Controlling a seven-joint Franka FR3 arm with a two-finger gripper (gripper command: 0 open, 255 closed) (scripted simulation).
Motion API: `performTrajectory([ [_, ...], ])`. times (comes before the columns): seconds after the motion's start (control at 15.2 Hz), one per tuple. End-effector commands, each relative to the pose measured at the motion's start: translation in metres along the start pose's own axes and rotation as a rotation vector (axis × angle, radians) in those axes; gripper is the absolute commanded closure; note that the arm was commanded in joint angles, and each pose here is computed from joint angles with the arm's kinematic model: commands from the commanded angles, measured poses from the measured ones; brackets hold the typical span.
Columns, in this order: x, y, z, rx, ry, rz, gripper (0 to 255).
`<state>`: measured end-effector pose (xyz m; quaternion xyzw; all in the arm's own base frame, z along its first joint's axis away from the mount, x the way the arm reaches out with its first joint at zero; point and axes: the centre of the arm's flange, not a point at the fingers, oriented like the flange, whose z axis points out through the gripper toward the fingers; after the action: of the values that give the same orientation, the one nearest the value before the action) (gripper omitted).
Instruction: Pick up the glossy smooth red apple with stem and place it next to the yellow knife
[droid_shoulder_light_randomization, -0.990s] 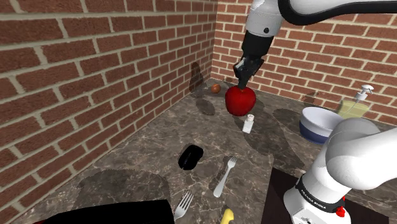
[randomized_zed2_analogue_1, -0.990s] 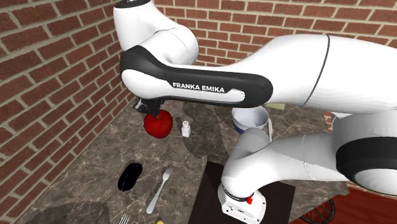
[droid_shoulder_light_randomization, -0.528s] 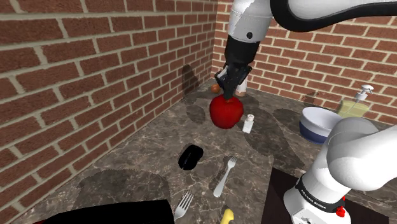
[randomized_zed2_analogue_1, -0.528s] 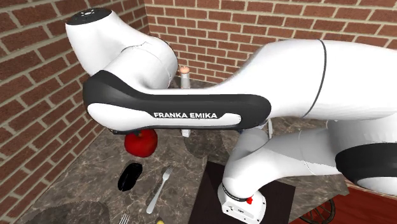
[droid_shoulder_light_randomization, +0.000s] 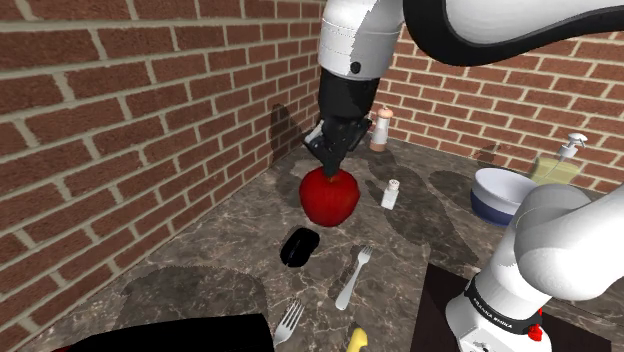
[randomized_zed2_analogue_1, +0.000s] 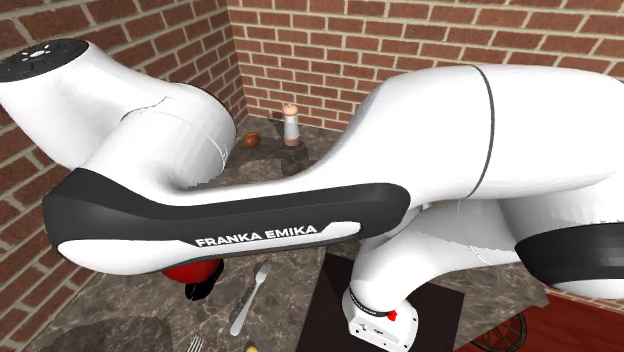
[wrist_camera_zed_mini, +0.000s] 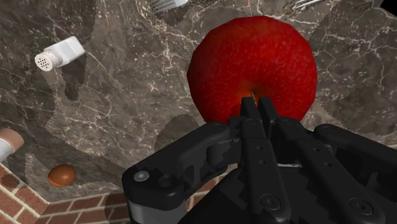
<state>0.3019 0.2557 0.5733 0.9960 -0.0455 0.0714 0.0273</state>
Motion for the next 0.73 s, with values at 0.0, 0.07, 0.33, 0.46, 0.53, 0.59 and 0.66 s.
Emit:
performTrajectory([
  [0.0,-0.001,-0.003,0.009,0.0,0.0,0.001,255],
  [0.07,-0.002,-0.004,0.014,0.0,0.0,0.001,255],
  [0.33,-0.005,-0.005,0.035,0.0,0.0,0.001,255],
  [0.46,-0.007,-0.005,0.045,0.0,0.0,0.001,255],
  [0.53,-0.007,-0.005,0.05,0.0,0.0,0.001,255],
  [0.59,-0.008,-0.006,0.056,0.0,0.0,0.001,255],
  [0.66,-0.009,-0.006,0.061,0.0,0.0,0.001,255],
])
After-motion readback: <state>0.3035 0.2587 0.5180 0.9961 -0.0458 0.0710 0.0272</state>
